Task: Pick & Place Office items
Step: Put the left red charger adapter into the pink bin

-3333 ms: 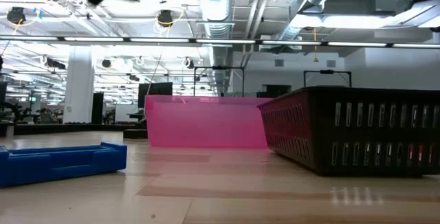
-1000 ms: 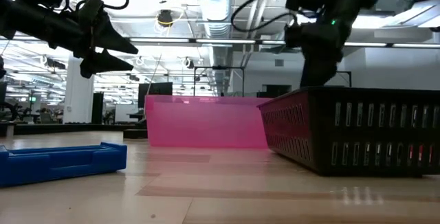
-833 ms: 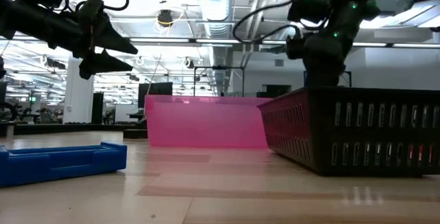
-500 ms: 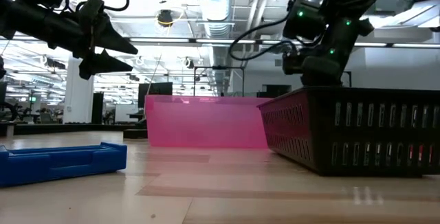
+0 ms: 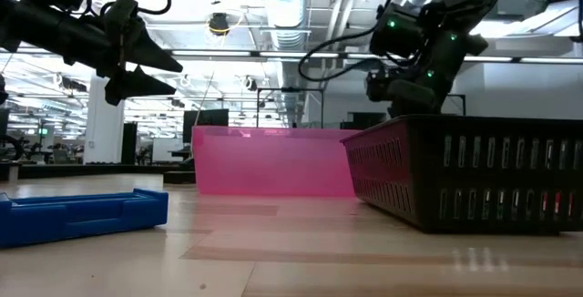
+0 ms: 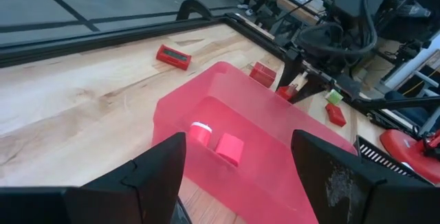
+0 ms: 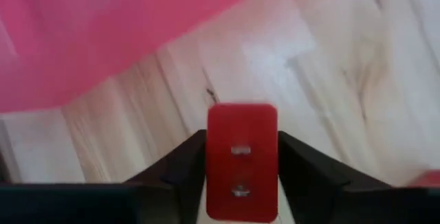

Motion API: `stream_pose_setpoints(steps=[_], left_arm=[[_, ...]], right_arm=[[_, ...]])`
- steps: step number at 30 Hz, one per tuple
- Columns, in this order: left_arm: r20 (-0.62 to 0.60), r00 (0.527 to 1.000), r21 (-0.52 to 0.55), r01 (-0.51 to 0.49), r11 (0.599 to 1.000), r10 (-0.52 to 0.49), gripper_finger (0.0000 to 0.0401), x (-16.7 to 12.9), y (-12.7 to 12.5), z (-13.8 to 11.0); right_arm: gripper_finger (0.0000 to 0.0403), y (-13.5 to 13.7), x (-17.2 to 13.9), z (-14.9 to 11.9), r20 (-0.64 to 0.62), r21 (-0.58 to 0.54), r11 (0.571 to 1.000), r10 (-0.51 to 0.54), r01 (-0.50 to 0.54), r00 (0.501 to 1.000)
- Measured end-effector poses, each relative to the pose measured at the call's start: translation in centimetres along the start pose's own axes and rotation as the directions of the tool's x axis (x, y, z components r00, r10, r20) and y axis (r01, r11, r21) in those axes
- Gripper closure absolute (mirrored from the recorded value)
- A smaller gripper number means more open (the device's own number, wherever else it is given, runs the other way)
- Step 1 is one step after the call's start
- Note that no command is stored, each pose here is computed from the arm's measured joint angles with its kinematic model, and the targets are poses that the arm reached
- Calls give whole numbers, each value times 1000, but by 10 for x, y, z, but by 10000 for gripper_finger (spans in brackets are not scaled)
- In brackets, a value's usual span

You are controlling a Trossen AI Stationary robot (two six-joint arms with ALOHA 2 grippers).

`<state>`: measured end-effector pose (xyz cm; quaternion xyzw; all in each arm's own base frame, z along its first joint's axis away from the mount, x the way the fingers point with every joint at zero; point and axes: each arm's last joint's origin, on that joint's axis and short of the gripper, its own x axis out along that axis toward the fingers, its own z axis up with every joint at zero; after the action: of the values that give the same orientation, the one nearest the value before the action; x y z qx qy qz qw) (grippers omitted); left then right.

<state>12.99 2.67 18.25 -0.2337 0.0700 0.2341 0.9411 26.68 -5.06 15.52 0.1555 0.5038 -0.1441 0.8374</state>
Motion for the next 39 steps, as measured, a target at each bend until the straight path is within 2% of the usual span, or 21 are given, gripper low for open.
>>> stream_pose_setpoints(steps=[2,7,11,15,18,23,26,27,30,34,37,39], left_arm=[[0,1000,0,0,1000,0,142,0,0,0],[6,1000,-2,3,1000,-3,142,0,0,1],[6,1000,-3,4,1000,-4,142,0,0,1],[7,1000,-3,4,1000,-4,142,0,0,1],[7,1000,-3,4,1000,-4,142,0,0,1],[7,1000,-3,4,1000,-4,142,0,0,1],[13,1000,-5,7,1000,-7,142,0,-1,1],[14,1000,-5,8,1000,-8,142,0,-1,1],[20,1000,-7,12,1000,-12,142,0,-1,2],[20,1000,-7,12,1000,-12,142,0,-1,2],[22,1000,-8,13,1000,-12,142,0,-1,2],[26,1000,-9,15,1000,-15,142,0,-2,3]], right_arm=[[289,-1,-3,1,15,-1,1000,2,-2,1000],[291,-1,-16,3,50,4,1000,17,-17,999],[291,4,-43,10,109,41,997,63,-68,992],[291,18,-77,25,260,47,984,152,-170,953],[291,30,-88,35,361,51,968,213,-247,908],[291,42,-53,52,393,104,922,307,-374,867],[281,42,-34,72,412,147,902,317,-405,854],[276,41,-29,80,411,160,903,307,-399,859],[275,35,-8,94,318,188,926,258,-327,912],[290,28,16,106,190,155,959,206,-237,960],[282,25,27,111,162,130,959,230,-251,960],[262,23,27,116,180,131,958,229,-255,956]])
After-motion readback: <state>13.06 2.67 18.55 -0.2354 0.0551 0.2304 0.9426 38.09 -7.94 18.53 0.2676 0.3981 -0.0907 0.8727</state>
